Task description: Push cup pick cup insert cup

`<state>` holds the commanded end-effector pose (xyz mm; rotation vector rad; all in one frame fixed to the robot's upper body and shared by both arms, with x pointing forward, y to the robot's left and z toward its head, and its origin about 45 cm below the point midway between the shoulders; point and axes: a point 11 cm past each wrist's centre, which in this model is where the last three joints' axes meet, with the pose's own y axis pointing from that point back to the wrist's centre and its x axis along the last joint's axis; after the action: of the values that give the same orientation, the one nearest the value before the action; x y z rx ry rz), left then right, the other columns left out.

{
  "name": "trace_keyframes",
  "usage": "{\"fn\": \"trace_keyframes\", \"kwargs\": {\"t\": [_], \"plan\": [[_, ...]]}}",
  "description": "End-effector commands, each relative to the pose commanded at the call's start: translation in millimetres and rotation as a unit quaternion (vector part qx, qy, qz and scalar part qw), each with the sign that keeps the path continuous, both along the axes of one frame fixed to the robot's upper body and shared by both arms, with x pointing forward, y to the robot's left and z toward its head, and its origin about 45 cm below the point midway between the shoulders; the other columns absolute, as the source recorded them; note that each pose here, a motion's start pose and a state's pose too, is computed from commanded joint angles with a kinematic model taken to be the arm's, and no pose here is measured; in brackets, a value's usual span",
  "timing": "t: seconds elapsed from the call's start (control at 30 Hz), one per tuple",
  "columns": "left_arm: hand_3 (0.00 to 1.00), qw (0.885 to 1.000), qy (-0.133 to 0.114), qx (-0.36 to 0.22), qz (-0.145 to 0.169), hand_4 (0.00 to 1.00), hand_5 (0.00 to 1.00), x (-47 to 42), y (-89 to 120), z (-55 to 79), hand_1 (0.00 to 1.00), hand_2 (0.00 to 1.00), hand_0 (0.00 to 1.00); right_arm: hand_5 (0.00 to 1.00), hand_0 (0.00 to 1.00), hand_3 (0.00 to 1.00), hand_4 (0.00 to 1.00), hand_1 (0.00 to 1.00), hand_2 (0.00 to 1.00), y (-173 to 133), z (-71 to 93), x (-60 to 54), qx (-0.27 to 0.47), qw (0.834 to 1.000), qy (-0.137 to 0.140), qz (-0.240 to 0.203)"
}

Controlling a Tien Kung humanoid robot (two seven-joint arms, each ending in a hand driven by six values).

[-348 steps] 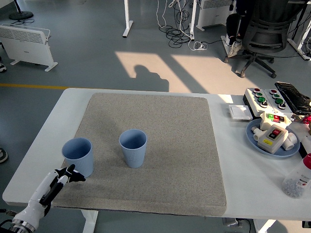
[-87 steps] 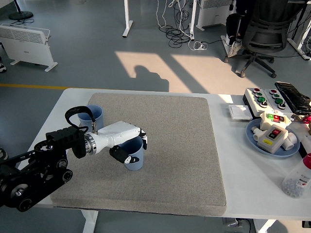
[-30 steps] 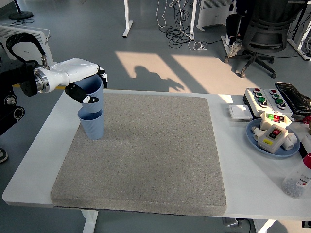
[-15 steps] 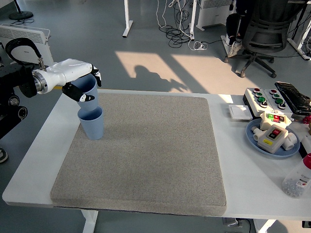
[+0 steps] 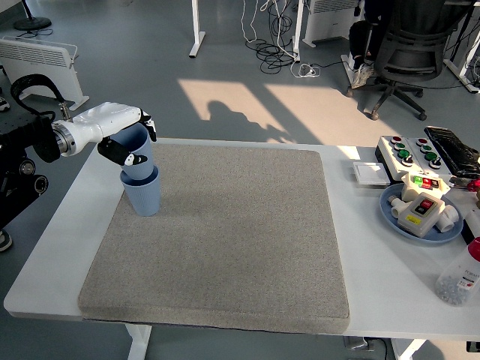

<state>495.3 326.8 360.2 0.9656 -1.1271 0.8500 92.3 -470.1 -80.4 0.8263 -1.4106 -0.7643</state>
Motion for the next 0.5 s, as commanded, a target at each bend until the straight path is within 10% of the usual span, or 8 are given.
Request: {"fn": "trace_keyframes", "kwargs": {"t": [0.5], "plan": [[0.571, 1.000, 0.010, -0.014, 0.010, 0.707, 0.044, 0.5, 6.1, -11.3, 0.511, 0.664, 0.369, 0.409, 0.707, 0.584, 0.123, 0.636, 0.647, 0.1, 0.3, 1.7, 0.000, 1.000, -0.002, 0.000]]}}
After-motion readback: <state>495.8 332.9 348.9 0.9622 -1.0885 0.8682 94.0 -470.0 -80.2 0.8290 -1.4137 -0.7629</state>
